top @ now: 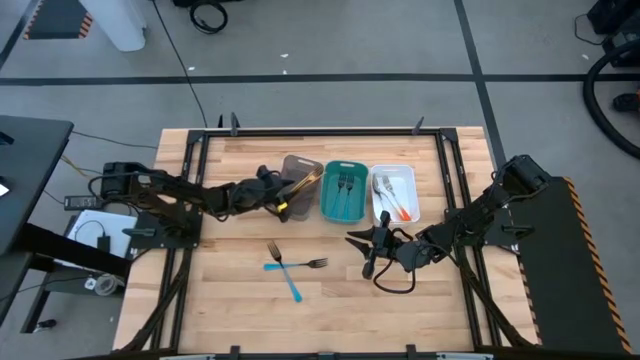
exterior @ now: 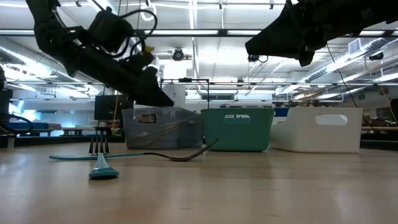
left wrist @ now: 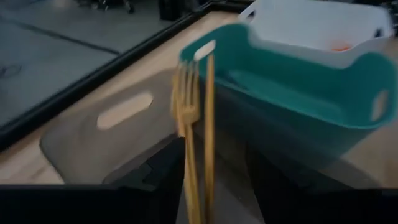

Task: Sort silverware by color (type)
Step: Put the blue fork into the green bin

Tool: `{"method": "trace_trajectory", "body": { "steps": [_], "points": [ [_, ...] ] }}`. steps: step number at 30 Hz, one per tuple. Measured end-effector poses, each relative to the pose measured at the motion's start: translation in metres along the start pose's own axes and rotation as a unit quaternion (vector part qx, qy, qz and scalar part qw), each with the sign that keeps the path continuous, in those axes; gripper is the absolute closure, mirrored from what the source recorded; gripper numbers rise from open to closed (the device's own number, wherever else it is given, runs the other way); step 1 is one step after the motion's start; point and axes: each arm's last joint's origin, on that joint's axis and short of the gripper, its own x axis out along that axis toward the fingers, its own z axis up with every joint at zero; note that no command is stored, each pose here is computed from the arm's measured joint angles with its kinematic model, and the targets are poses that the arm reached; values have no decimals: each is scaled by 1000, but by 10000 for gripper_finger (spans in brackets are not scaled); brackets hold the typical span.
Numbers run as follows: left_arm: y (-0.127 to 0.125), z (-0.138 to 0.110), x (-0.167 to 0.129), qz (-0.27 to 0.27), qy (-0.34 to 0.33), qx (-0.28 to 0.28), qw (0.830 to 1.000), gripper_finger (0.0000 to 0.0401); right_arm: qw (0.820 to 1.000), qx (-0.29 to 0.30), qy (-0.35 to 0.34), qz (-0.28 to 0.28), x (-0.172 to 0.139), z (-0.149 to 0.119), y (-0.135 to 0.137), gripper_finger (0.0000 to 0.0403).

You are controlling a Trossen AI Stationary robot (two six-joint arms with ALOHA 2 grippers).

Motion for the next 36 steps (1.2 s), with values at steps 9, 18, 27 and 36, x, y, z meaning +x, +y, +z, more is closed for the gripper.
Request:
{"method": "trace_trajectory", "body": {
  "steps": [9,18,27,36],
  "points": [
    [-10,15,-19,-30,-24,32,999,229,1000,0,0,0,0,0,0,328],
    [-15,22,-31,-48,-34,46,997,229,1000,2,-1,0,0,0,0,328],
    [-17,22,-44,-59,-7,54,997,229,1000,17,-8,15,2,4,0,328],
    [-20,19,-56,-73,23,71,995,229,998,31,-3,49,17,19,-2,328]
  ]
}}
